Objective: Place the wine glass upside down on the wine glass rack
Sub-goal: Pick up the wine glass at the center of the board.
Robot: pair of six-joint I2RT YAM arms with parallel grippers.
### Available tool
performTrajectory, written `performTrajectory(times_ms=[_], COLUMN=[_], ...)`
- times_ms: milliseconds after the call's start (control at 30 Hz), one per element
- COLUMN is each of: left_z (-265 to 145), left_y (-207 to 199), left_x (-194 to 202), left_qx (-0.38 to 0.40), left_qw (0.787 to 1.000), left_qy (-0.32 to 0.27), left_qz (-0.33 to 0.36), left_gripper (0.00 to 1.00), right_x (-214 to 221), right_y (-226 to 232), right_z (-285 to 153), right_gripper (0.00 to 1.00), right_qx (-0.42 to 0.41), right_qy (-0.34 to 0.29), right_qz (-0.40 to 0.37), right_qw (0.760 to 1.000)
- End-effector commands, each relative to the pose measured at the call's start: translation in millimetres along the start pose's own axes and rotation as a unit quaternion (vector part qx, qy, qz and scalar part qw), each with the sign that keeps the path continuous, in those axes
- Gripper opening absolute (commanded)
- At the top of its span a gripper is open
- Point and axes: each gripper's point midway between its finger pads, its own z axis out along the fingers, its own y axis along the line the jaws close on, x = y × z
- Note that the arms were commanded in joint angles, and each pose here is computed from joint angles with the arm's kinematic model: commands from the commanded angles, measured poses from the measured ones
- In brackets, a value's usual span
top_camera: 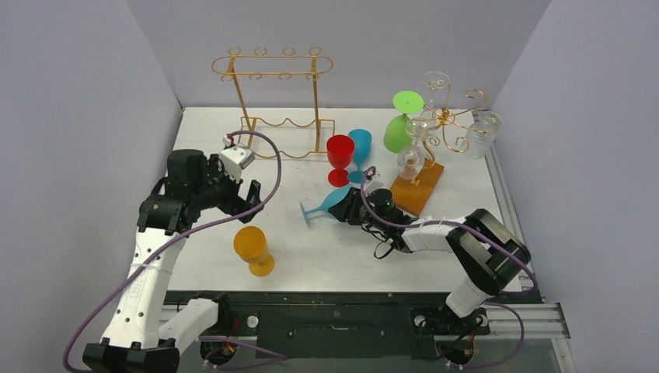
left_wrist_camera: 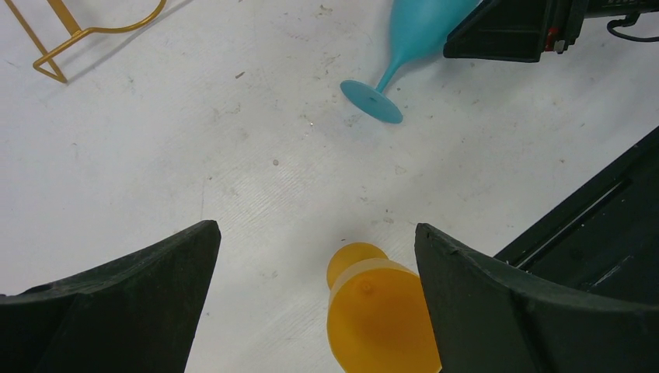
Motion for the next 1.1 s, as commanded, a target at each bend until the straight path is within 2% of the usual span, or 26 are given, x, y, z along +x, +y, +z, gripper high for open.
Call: performTrajectory(times_ms=[0,200,367,667,867,1067], left_z=[-1.8,6.0,4.4,1.6,1.5,-1.6], left_y=[-2.6,-5.9,-6.6,-7.4,-8.2,-8.7], left_x=[-6.6,-2.2,-6.9,-6.7,-6.0,-6.6], left_qx=[0.001,0.006,0.009,0.009,0.010,0.008], left_qw=[1.000,1.000,1.000,0.999,0.999,0.999], left_qy=[-0.018,-0.010,-0.012,-0.007,-0.003,-0.001], left_qz=[0.020,0.023,0.025,0.035,0.037,0.042], left_gripper=[0.94,0.94,0.94,0.95,0.95,0.95], right_x=[-29.8,-58.0,-68.6,-64.1,-57.7,-36.8], right_y=[15.1,0.1,-16.7,-32.7,-24.2,-14.5], right_z=[-22.2,-66.8,-66.0,-44.4,-27.8,-12.9], right_gripper=[0.37,0.54,0.61,0.65,0.66,0.67], right_qx=[0.003,0.076,0.099,0.091,0.027,-0.019], right_qy=[-0.045,-0.089,-0.084,-0.081,-0.102,-0.090], right_qz=[-0.046,-0.110,-0.129,-0.132,-0.099,-0.066], right_qw=[0.998,0.987,0.983,0.984,0.990,0.994])
